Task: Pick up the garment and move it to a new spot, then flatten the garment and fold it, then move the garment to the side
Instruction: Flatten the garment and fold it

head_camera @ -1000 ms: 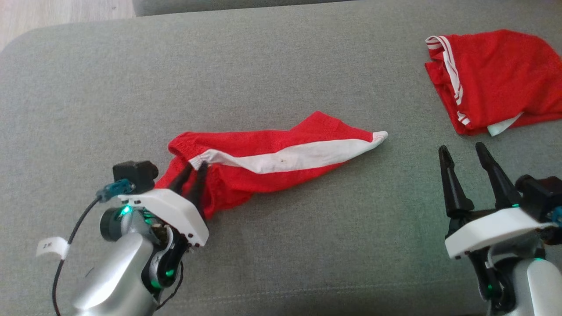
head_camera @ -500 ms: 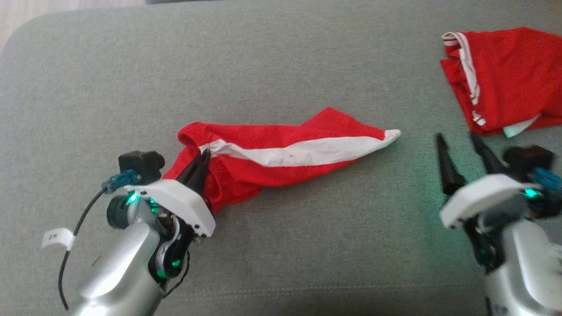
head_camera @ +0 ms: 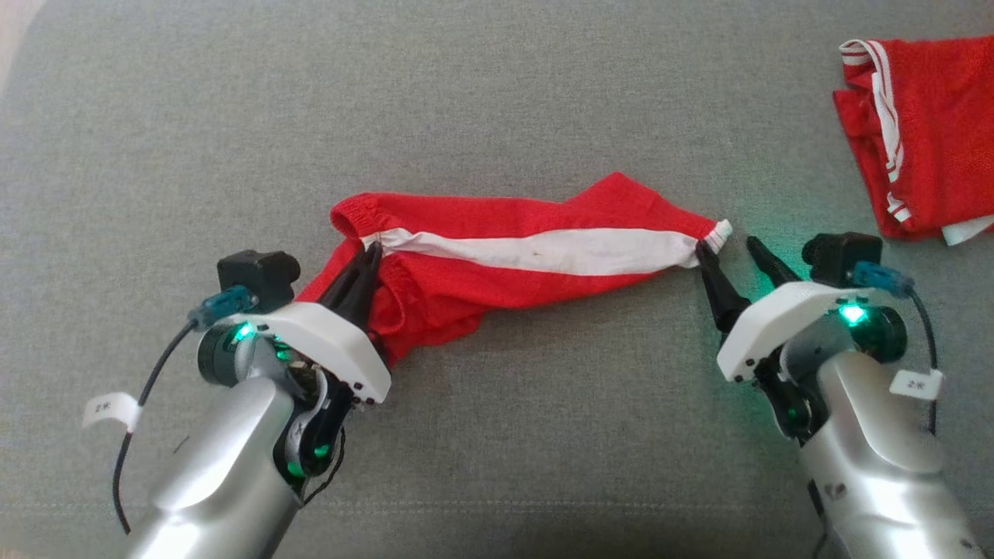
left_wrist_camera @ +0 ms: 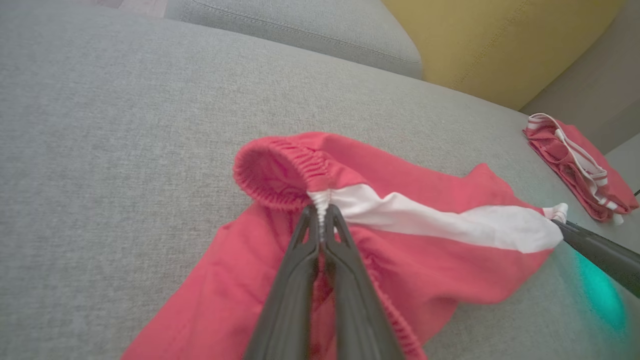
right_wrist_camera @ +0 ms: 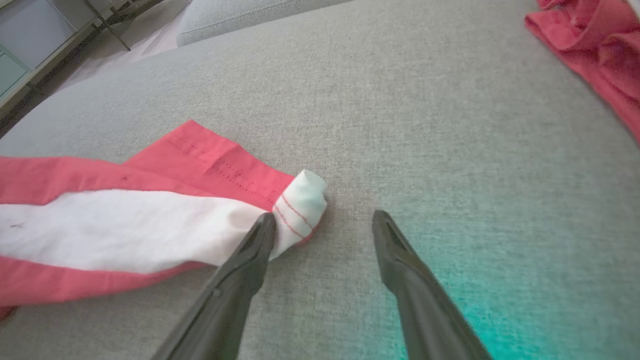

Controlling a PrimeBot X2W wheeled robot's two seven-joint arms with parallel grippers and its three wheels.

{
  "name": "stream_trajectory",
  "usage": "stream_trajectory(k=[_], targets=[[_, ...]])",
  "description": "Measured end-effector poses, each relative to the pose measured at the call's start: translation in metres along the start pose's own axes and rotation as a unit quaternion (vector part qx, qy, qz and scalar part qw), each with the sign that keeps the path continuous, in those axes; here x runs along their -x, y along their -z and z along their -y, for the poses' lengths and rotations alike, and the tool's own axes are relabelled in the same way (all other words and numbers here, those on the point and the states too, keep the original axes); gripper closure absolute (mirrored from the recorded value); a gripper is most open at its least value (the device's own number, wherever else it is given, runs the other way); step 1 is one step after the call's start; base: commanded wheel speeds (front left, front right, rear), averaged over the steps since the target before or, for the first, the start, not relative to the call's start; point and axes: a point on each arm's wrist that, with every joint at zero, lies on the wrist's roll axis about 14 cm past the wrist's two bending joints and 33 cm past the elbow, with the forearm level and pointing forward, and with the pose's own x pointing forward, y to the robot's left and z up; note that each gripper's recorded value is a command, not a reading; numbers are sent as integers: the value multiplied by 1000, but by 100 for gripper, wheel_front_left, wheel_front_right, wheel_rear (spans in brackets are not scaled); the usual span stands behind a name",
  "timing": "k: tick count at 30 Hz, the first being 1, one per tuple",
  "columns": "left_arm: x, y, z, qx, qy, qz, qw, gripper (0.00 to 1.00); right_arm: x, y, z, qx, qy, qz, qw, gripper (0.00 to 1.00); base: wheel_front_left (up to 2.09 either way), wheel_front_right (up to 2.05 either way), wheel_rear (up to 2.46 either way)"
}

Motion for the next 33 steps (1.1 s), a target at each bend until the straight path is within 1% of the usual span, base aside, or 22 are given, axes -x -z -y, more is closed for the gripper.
stream_trajectory(k=[1,2,6,9,12,13,16,18,22,25,28,30,33], targets=[[-1,0,0,0,0,1,1000,100,-2,1,-1,-3,-2,-3,1000,98,0,0,0],[-1,0,0,0,0,2,1000,100,-3,0,-2,-4,-4,-2,1000,100,0,0,0],[-2,-5,1,-8,2,15,1000,100,-5,-10,-2,4,-9,21,1000,100,0,0,0],[-2,-17,6,-25,12,40,999,100,-1,-22,-1,9,-11,52,999,100,0,0,0],[3,-40,17,-42,30,74,996,100,6,-51,-3,19,-17,103,994,100,0,0,0],[3,-40,17,-42,30,74,996,100,6,-51,-3,19,-17,103,994,100,0,0,0],[12,-64,24,-67,43,103,992,100,21,-90,-3,33,-21,164,986,100,0,0,0],[19,-80,29,-82,52,116,988,100,36,-121,-2,41,-21,211,976,100,0,0,0],[37,-117,48,-106,76,152,980,100,77,-180,-7,59,-23,297,953,100,0,0,0],[53,-153,66,-121,95,196,968,100,113,-210,-12,82,-17,342,936,100,0,0,0],[73,-191,83,-136,108,243,954,100,154,-240,-19,102,-7,389,915,100,0,0,0],[87,-208,94,-142,118,268,945,100,183,-258,-26,110,-3,425,899,100,0,0,0],[107,-226,109,-153,132,294,934,100,220,-275,-34,123,4,459,880,100,0,0,0]])
